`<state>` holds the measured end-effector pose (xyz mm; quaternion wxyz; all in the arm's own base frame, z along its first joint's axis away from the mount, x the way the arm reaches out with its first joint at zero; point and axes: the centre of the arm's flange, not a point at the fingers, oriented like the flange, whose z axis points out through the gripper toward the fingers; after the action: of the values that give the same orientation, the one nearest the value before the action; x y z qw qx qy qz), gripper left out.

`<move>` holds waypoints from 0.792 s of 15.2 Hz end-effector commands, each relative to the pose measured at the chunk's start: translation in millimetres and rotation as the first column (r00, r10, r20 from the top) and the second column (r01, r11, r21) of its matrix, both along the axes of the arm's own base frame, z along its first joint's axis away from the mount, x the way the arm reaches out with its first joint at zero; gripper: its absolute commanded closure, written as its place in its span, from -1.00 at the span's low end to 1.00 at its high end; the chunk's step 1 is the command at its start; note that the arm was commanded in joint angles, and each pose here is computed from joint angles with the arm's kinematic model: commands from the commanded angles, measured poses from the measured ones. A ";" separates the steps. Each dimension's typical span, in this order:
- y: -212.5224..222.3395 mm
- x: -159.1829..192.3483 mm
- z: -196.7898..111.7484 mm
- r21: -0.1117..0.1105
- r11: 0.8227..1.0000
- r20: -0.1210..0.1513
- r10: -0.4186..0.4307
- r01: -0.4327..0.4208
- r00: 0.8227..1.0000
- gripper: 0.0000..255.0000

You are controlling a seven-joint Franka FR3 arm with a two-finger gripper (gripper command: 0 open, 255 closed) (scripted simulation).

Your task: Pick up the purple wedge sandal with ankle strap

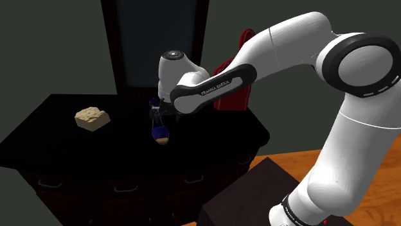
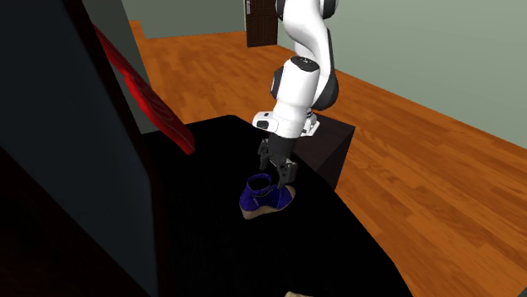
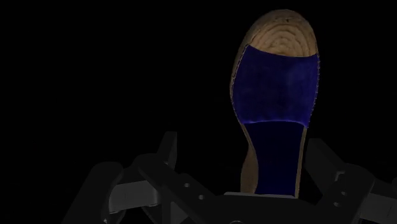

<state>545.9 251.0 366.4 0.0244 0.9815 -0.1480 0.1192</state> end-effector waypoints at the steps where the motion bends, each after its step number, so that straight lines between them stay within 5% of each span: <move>1: 11.9 16.2 -8.6 0.004 1.000 0.025 -0.014 0.014 1.000 -1.00; 3: 25.2 35.0 -15.0 0.008 1.000 0.049 -0.028 0.027 0.998 -1.00; 12: 25.9 35.9 -55.3 0.008 1.000 0.050 -0.028 0.028 0.998 -1.00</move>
<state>582.2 276.7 314.6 0.0186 0.9761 -0.1627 0.1428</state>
